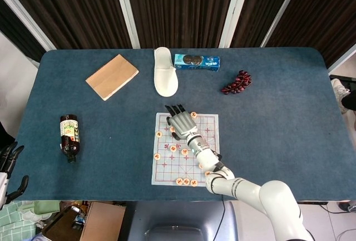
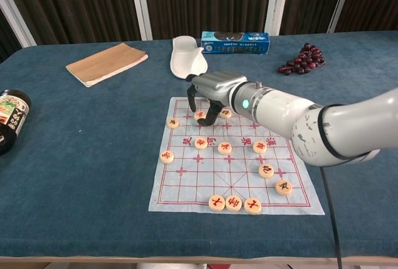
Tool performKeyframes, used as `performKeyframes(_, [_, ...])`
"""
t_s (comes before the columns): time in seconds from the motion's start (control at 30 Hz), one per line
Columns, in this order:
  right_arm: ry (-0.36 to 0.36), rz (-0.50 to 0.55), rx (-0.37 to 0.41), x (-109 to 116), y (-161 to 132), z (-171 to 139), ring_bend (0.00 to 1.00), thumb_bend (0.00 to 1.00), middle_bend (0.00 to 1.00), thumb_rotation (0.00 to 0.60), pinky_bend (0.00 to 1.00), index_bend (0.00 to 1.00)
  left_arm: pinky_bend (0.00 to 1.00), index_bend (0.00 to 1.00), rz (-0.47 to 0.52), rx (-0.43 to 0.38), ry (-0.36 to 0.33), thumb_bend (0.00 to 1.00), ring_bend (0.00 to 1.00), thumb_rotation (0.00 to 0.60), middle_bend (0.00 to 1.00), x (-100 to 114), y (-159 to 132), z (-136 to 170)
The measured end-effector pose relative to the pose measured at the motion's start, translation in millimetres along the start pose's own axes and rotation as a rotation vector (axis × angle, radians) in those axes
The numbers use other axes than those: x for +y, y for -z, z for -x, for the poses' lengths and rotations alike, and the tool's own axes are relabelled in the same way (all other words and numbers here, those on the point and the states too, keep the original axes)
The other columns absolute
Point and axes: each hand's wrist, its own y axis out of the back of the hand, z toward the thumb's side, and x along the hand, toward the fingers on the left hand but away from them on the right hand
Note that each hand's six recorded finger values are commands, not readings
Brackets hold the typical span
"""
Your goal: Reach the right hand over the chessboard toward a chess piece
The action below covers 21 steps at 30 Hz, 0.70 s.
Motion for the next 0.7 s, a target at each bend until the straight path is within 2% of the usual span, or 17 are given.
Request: performKeyframes(0.7, [0.013,-0.005,-0.016,0.7,0.1,0.6,0.0,0.48,0.03,0.6,0.0,0.65,0.02,0.0,0.006,-0.006,-0.002,0.45,0.0,0.6,0.0,2.2,1.1,4.0])
